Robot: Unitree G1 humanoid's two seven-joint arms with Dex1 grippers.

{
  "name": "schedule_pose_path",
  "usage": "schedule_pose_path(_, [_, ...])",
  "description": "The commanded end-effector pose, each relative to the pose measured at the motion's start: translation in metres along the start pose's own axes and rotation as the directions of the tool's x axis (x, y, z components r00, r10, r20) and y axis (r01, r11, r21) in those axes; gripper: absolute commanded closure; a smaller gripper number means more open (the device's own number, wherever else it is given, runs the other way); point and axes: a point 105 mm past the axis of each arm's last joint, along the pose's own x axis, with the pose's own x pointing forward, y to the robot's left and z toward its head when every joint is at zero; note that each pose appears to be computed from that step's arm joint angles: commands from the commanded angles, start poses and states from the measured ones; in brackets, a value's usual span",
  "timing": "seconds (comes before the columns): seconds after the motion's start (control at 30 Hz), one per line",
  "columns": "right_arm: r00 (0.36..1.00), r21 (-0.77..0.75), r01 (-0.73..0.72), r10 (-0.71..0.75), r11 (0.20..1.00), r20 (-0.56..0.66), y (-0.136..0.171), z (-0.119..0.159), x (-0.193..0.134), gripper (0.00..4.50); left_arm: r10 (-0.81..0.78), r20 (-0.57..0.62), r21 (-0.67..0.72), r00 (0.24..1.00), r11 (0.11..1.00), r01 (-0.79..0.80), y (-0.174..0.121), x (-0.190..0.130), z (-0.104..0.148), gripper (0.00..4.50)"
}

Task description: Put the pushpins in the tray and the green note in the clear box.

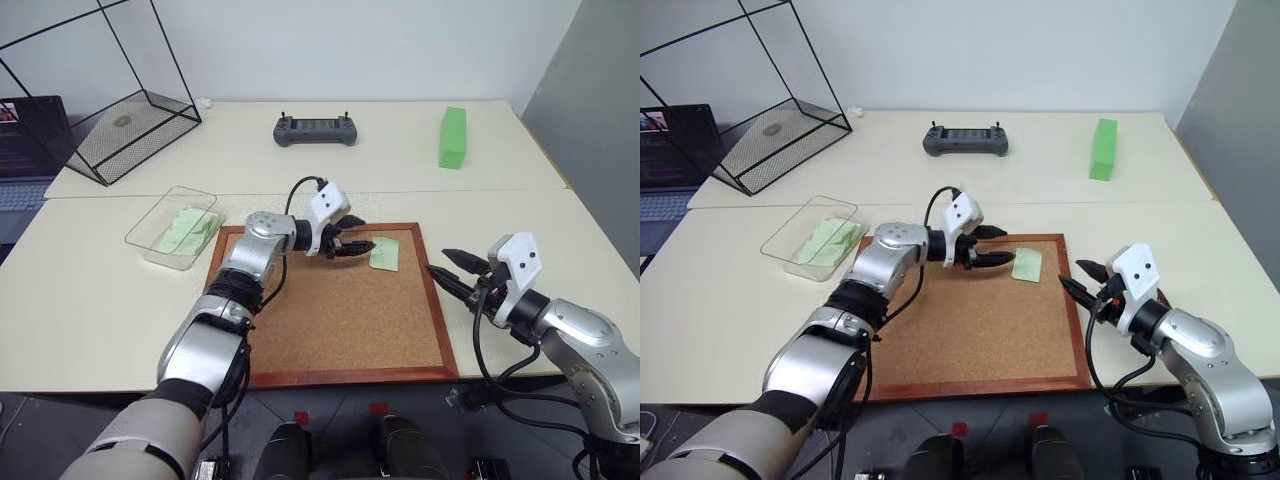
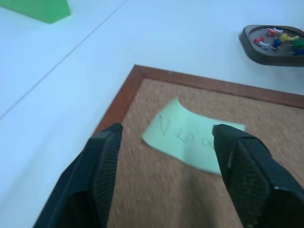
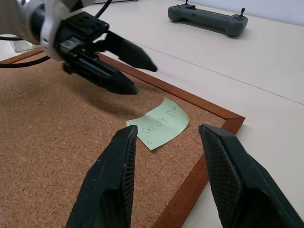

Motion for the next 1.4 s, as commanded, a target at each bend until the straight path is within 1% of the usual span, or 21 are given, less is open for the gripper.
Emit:
schedule_pose_path(0.03, [0.999,-0.026,-0.014,0.015,1.0,0.045,0.006,0.01,0.003,2.33,0.01,0.006,0.034,1.0,0.999,-0.01,0.003,0.008,0.004,0.79])
schedule_pose_path(0.27, [0.998,-0.018,-0.008,0.009,1.0,0.058,0.009,0.013,0.006,2.33,0.01,-0.025,-0.002,1.0,1.0,-0.011,0.001,0.018,-0.004,0.79])
schedule_pose_path(0.4, [0.998,-0.01,0.003,-0.003,1.0,0.056,0.01,0.013,0.004,2.33,0.028,-0.022,-0.052,0.999,0.998,-0.029,0.002,0.02,-0.005,0.79])
schedule_pose_path(0.7, [0.998,0.001,0.016,-0.016,1.0,0.058,0.012,0.013,0.005,2.33,0.011,-0.006,-0.155,1.0,0.988,-0.012,-0.008,0.034,-0.006,0.79])
schedule_pose_path(0.93, [0.998,0.009,0.034,-0.034,0.999,0.059,0.011,0.013,0.004,2.33,0.018,-0.03,-0.17,0.999,0.985,-0.023,-0.009,0.038,-0.009,0.79])
schedule_pose_path(0.97, [0.998,0.01,0.038,-0.038,0.999,0.058,0.01,0.013,0.003,2.33,0.015,-0.032,-0.172,0.999,0.985,-0.02,-0.01,0.038,-0.009,1.16])
schedule_pose_path(1.0, [0.997,0.011,0.041,-0.042,0.999,0.058,0.01,0.013,0.003,2.33,0.012,-0.039,-0.171,0.999,0.985,-0.019,-0.01,0.038,-0.01,1.27])
schedule_pose_path(1.03, [0.997,0.012,0.044,-0.045,0.999,0.058,0.01,0.013,0.003,2.33,0.011,-0.044,-0.169,0.999,0.985,-0.018,-0.01,0.037,-0.011,1.53])
schedule_pose_path(1.1, [0.997,0.014,0.047,-0.048,0.999,0.059,0.01,0.012,0.003,2.33,0.003,-0.055,-0.169,0.998,0.986,-0.013,-0.011,0.037,-0.014,1.83])
schedule_pose_path(1.17, [0.997,0.016,0.049,-0.05,0.999,0.059,0.01,0.012,0.003,2.33,0.002,-0.061,-0.169,0.998,0.986,-0.012,-0.011,0.036,-0.015,2.35])
schedule_pose_path(1.3, [0.997,0.02,0.052,-0.053,0.998,0.061,0.011,0.011,0.003,2.33,0.012,-0.075,-0.163,0.997,0.986,-0.024,-0.009,0.035,-0.018,3.14])
schedule_pose_path(1.4, [0.997,0.02,0.053,-0.054,0.998,0.063,0.011,0.011,0.004,2.33,0.011,-0.075,-0.162,0.997,0.986,-0.023,-0.009,0.034,-0.017,3.82])
